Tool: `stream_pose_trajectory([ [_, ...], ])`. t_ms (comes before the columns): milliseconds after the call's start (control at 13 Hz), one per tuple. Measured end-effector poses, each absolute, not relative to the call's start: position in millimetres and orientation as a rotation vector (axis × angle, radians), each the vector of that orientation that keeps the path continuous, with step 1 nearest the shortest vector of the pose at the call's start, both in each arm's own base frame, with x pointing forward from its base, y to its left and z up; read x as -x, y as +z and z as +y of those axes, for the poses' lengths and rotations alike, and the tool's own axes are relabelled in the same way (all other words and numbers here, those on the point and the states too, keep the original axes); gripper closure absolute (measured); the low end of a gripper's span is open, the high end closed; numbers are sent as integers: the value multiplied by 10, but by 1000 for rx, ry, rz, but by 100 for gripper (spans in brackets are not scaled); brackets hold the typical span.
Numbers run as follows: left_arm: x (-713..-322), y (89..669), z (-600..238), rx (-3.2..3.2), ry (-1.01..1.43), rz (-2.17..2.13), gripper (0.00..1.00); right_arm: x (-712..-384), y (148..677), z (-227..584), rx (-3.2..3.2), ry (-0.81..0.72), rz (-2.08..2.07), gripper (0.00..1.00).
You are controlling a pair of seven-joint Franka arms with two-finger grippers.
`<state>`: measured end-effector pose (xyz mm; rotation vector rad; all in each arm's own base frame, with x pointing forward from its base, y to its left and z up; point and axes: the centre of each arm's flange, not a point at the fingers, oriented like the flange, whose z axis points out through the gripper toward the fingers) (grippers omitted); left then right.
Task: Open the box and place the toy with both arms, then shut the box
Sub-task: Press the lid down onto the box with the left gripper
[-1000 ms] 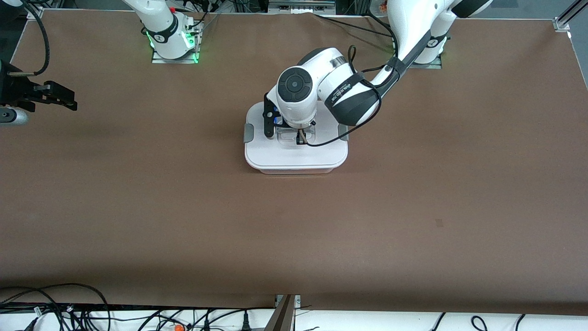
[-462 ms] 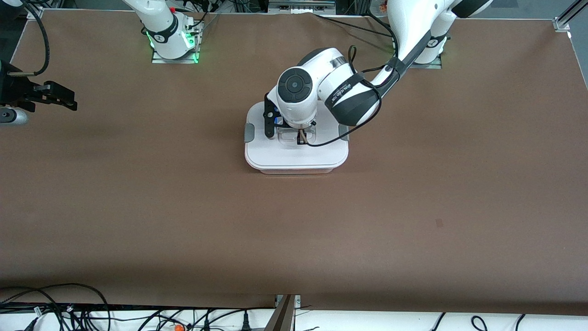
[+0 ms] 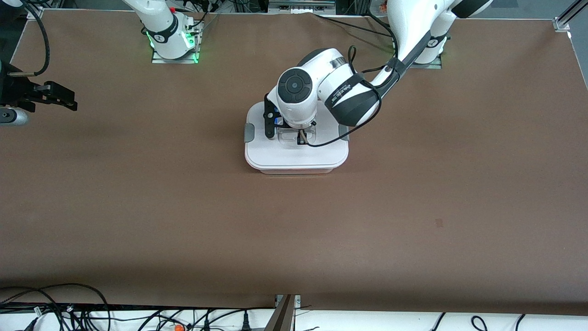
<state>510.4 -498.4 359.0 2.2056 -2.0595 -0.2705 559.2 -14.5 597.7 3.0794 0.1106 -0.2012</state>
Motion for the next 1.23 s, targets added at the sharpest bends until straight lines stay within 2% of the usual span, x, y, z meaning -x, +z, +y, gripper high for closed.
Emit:
stream_pose_trajectory([
  [1231, -5096, 3595, -4995, -2258, -273, -2007, 93, -5604, 5983, -138, -3079, -198, 113, 0],
])
